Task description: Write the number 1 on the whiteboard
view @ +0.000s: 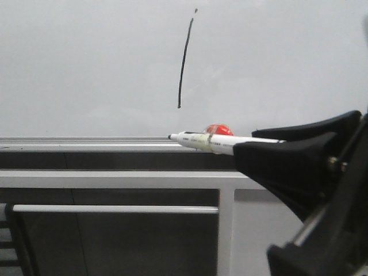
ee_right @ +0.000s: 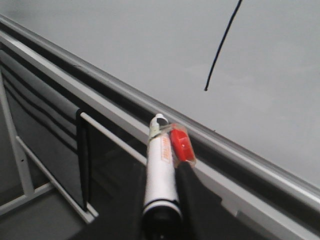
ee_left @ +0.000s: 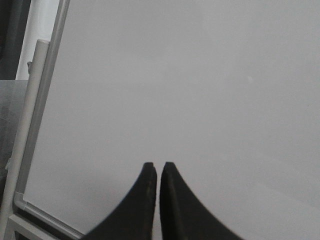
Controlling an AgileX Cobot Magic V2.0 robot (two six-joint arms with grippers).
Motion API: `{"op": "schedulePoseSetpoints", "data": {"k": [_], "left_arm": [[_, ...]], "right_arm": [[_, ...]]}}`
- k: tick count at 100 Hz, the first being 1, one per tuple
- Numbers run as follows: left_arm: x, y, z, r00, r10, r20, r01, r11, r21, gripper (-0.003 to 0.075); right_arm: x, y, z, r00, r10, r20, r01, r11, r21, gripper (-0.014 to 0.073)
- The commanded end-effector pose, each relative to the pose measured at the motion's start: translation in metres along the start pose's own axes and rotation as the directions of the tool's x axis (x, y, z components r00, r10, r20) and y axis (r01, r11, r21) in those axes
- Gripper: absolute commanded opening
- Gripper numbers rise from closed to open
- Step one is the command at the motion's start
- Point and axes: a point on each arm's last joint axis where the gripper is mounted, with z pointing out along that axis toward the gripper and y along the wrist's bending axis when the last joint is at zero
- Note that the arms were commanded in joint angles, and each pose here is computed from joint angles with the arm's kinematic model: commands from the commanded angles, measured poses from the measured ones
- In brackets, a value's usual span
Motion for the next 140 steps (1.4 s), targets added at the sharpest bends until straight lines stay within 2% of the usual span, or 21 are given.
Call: {"op": "schedulePoseSetpoints", "data": {"k": [1,19,56,68,79,88,97,107,117,130,140], "left_arm": [[-0.011,-0.005,0.0,0.998,0.012,0.059,-0.014,0.999,0.03,-0.0018],[-0.011,-0.005,0.0,0.998,0.012,0.059,-0.014,0.999,0.03,-0.0018],[-0.011,-0.005,0.0,0.998,0.012,0.059,-0.014,0.999,0.03,-0.0018],[-0.011,-0.005,0.0,0.998,0.012,0.059,-0.014,0.999,0.03,-0.0018],[-0.011,-0.005,0.0,0.998,0.007,0.057,-0.009,0.999,0.035,-0.0018],[-0.006,-0.01,0.0,0.997,-0.078,-0.01,0.079,0.993,0.09,-0.0018],[0.0,-0.018,0.002,0.992,-0.115,-0.044,0.121,0.98,0.158,-0.0018],[0.013,-0.03,0.006,0.985,-0.158,-0.076,0.172,0.947,0.271,-0.0018],[0.029,-0.038,0.01,0.96,-0.227,-0.163,0.269,0.909,0.318,-0.0018],[0.051,-0.045,0.016,0.948,-0.238,-0.212,0.304,0.876,0.374,-0.0018],[0.064,-0.051,0.019,0.961,-0.199,-0.194,0.267,0.852,0.45,-0.0018]], "right_arm": [[-0.02,-0.004,-0.01,0.981,0.033,0.191,-0.044,0.997,0.058,-0.005],[-0.019,0.001,-0.016,0.981,0.035,0.193,-0.038,0.999,0.012,-0.005],[-0.019,0.002,-0.016,0.981,0.035,0.192,-0.036,0.999,0.005,-0.0051],[-0.019,0.002,-0.016,0.977,0.09,0.192,-0.09,0.996,-0.005,-0.0051],[-0.019,0.003,-0.016,0.976,0.092,0.197,-0.089,0.996,-0.024,-0.005],[-0.02,0.004,-0.016,0.975,0.098,0.2,-0.093,0.995,-0.033,-0.005],[-0.02,0.005,-0.016,0.974,0.095,0.205,-0.087,0.995,-0.045,-0.0051],[-0.021,0.007,-0.017,0.973,0.094,0.21,-0.083,0.995,-0.059,-0.005],[-0.022,0.009,-0.017,0.969,0.125,0.215,-0.108,0.99,-0.088,-0.005],[-0.019,0.012,-0.016,0.967,0.192,0.168,-0.171,0.977,-0.131,-0.005],[-0.017,0.018,-0.015,0.972,0.204,0.115,-0.182,0.967,-0.179,-0.005]]}}
